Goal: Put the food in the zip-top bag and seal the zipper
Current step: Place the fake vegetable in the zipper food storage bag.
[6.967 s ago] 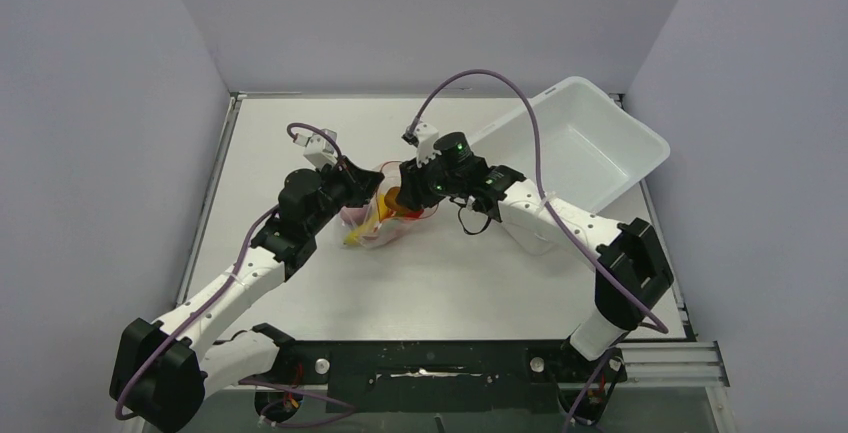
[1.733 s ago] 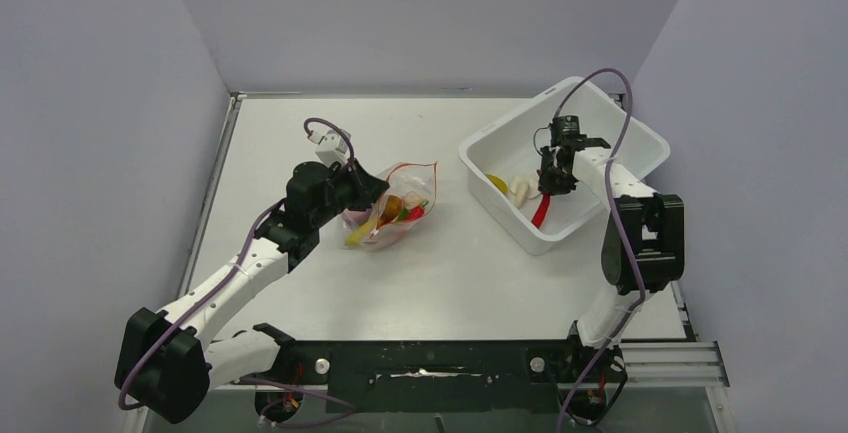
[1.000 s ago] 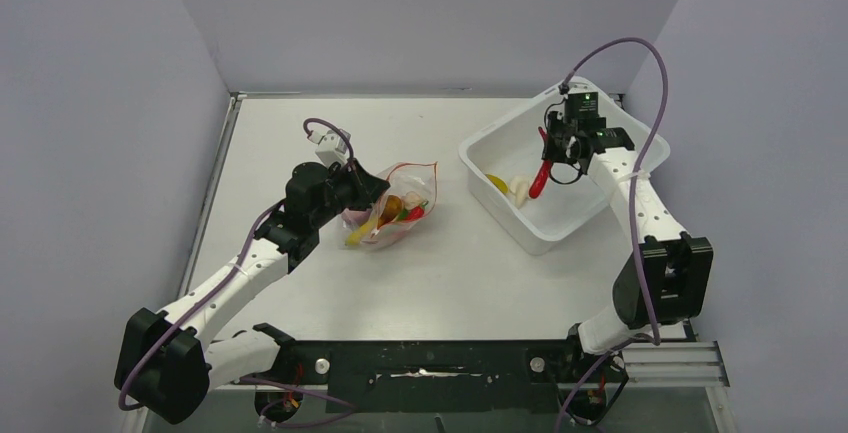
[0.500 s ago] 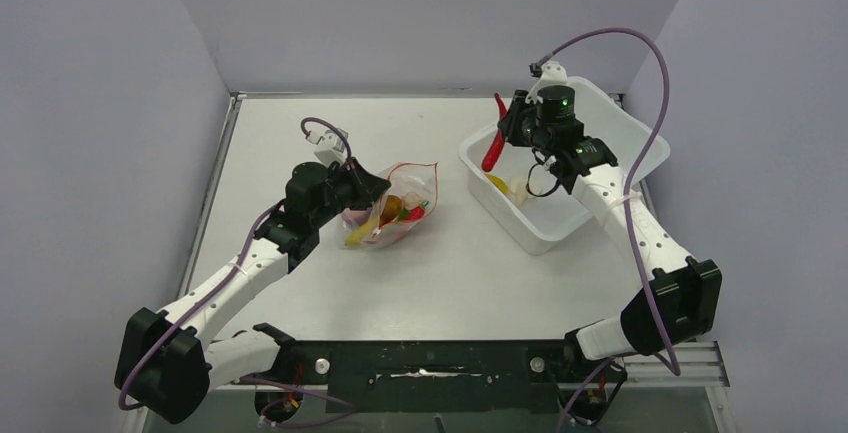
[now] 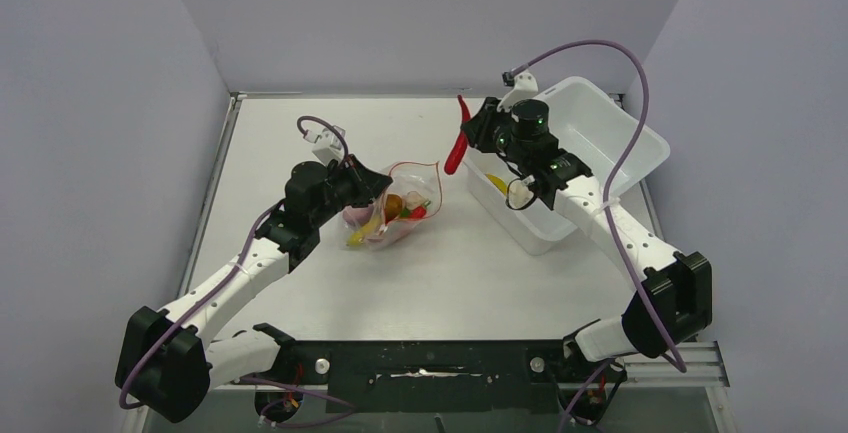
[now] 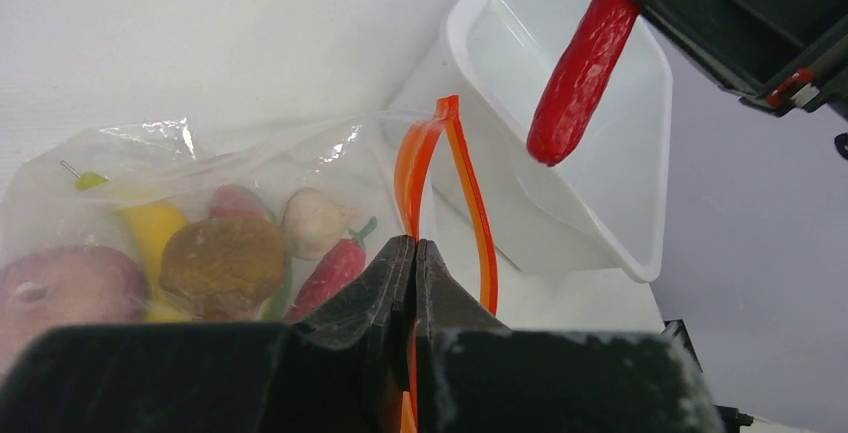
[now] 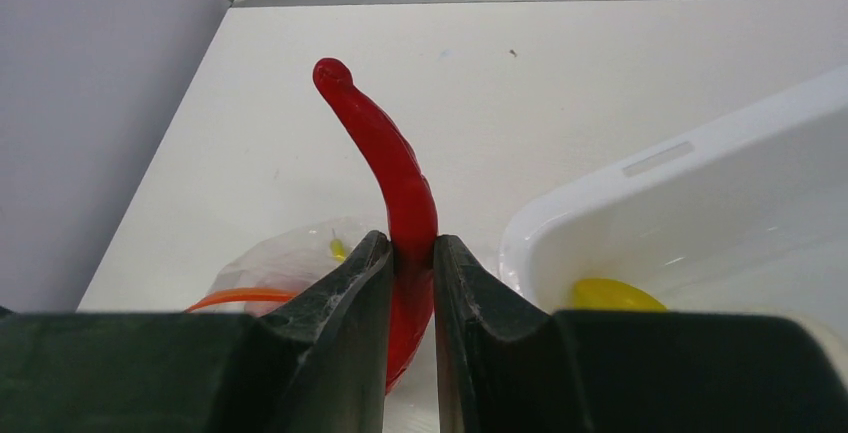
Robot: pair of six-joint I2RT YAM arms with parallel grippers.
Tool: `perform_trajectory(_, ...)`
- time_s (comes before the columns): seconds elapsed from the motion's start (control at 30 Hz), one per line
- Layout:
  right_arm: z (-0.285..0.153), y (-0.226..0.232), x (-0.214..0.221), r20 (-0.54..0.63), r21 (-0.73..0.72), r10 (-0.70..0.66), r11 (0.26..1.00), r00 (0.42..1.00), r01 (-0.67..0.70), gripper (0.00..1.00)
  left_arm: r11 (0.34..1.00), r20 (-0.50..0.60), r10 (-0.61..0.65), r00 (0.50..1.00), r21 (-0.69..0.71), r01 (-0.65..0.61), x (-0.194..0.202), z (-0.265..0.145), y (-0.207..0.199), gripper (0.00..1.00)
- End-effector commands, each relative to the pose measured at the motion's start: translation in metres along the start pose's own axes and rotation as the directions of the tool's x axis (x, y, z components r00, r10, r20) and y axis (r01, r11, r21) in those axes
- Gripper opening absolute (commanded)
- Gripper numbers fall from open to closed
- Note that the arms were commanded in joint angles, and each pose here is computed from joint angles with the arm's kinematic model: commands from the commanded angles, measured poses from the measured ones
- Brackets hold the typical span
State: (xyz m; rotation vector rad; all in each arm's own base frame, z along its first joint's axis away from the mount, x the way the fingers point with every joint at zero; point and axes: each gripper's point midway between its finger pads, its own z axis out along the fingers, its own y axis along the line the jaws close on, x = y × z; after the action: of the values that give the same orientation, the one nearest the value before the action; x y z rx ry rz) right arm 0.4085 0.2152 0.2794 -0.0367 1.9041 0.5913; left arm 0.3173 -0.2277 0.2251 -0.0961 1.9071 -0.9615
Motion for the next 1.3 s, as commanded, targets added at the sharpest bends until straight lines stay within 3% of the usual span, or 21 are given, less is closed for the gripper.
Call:
perform_trajectory(0.0, -0.008, 0.043, -0.025, 0.127, -0.133, -0.004, 0.991, 0.992, 0.021, 0.16, 0.996, 0.080, -0.018, 0.997, 0.084, 0.012, -0.026, 0.002, -0.025, 0.00)
perform_trajectory(0.6, 0.001, 0.099, 0.052, -0.025, -0.258, -0.090, 0.963, 0.996, 0.080, 0.17, 0.994, 0.109, -0.058, 0.992, 0.100, 0.047, -0.026, 0.003, -0.023, 0.00)
perform_trajectory(1.27, -0.010, 0.097, 0.112, -0.170, -0.305, -0.166, 0.946, 0.971, 0.109, 0.18, 0.995, 0.117, -0.033, 0.993, 0.102, 0.021, -0.027, 0.002, -0.023, 0.00)
